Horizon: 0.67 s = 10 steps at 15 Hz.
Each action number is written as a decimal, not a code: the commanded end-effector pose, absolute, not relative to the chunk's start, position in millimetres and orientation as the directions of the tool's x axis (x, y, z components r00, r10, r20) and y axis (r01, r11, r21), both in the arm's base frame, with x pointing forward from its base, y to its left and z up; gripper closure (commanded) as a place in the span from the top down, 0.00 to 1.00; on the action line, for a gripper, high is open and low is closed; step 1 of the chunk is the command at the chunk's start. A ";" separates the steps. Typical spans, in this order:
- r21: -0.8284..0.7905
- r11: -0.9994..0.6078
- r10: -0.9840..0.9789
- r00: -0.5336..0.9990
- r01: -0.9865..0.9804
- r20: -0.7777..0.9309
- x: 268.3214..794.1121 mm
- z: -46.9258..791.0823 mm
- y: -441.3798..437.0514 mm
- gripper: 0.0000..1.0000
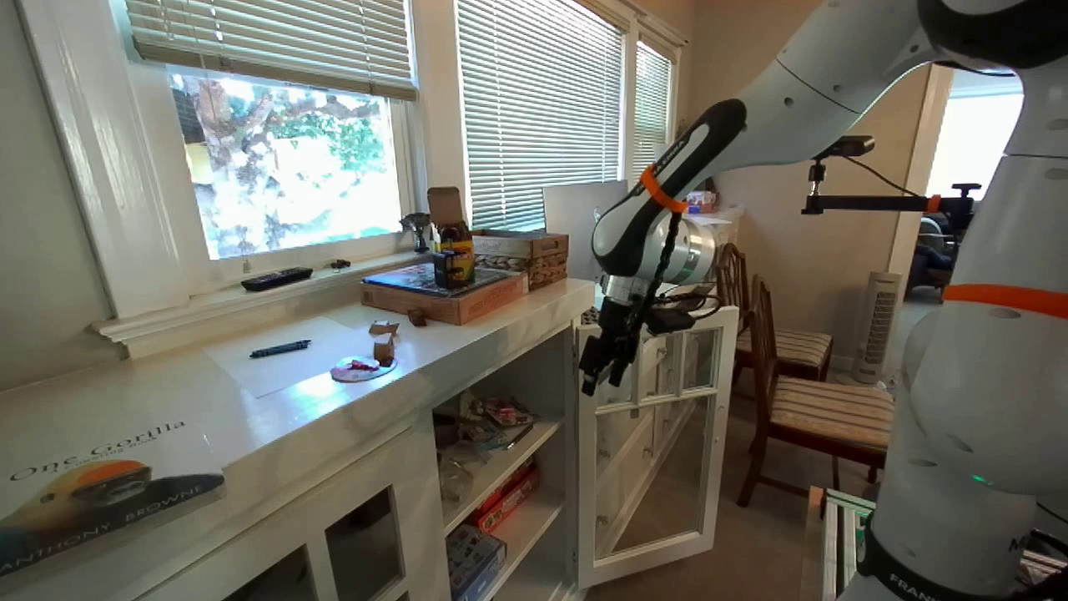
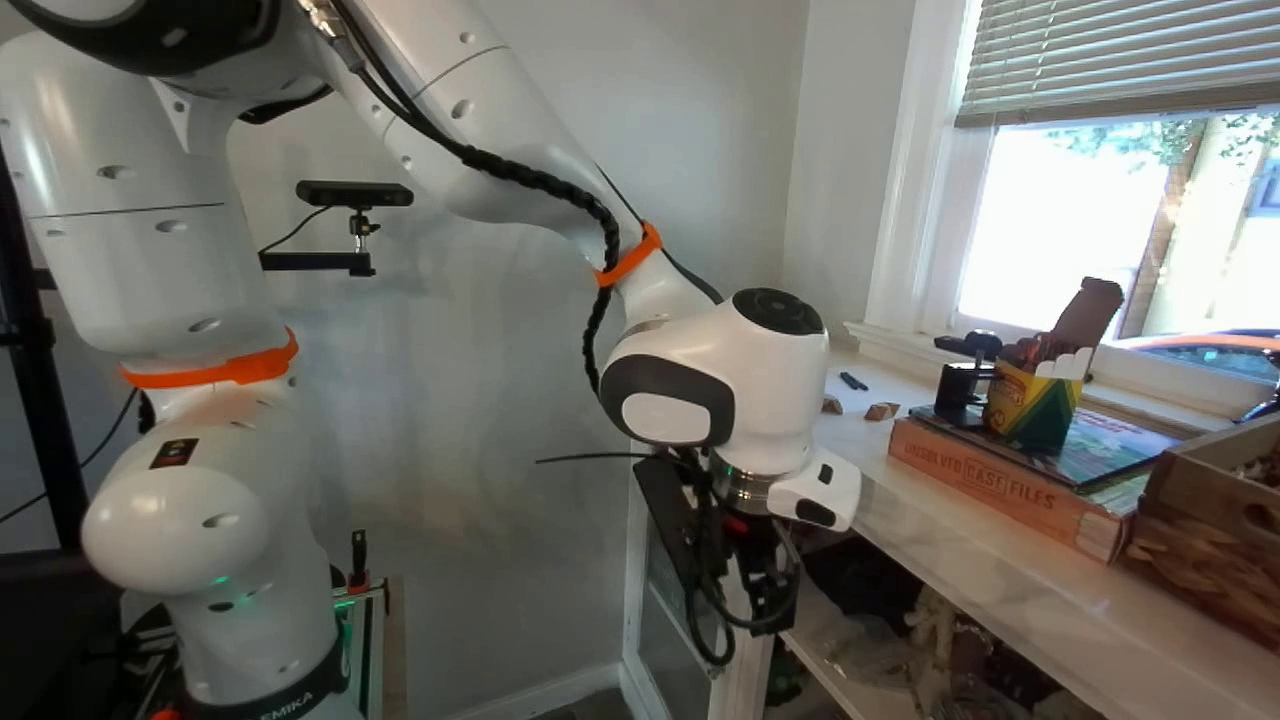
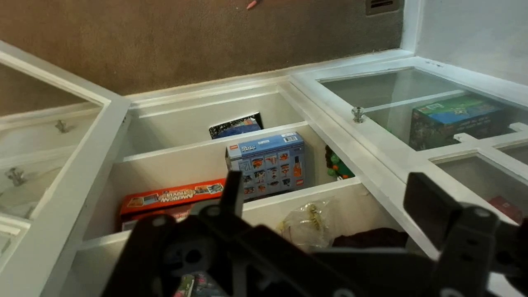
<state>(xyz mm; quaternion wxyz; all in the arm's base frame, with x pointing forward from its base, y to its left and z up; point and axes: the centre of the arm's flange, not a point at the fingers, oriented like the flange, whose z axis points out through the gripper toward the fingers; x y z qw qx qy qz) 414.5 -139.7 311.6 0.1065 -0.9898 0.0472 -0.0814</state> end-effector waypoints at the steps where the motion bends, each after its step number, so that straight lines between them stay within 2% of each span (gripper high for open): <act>1: -0.129 -0.988 0.056 0.973 0.086 0.225 429.5 273.2 -131.9 1.00; 5: -0.006 -0.979 0.192 0.927 0.205 0.322 444.0 245.7 -124.2 1.00; 8: -0.048 -0.992 0.093 0.926 0.118 0.367 451.9 223.4 -120.0 1.00; 10: -0.152 -0.987 -0.004 0.925 0.058 0.379 457.1 215.5 -120.7 1.00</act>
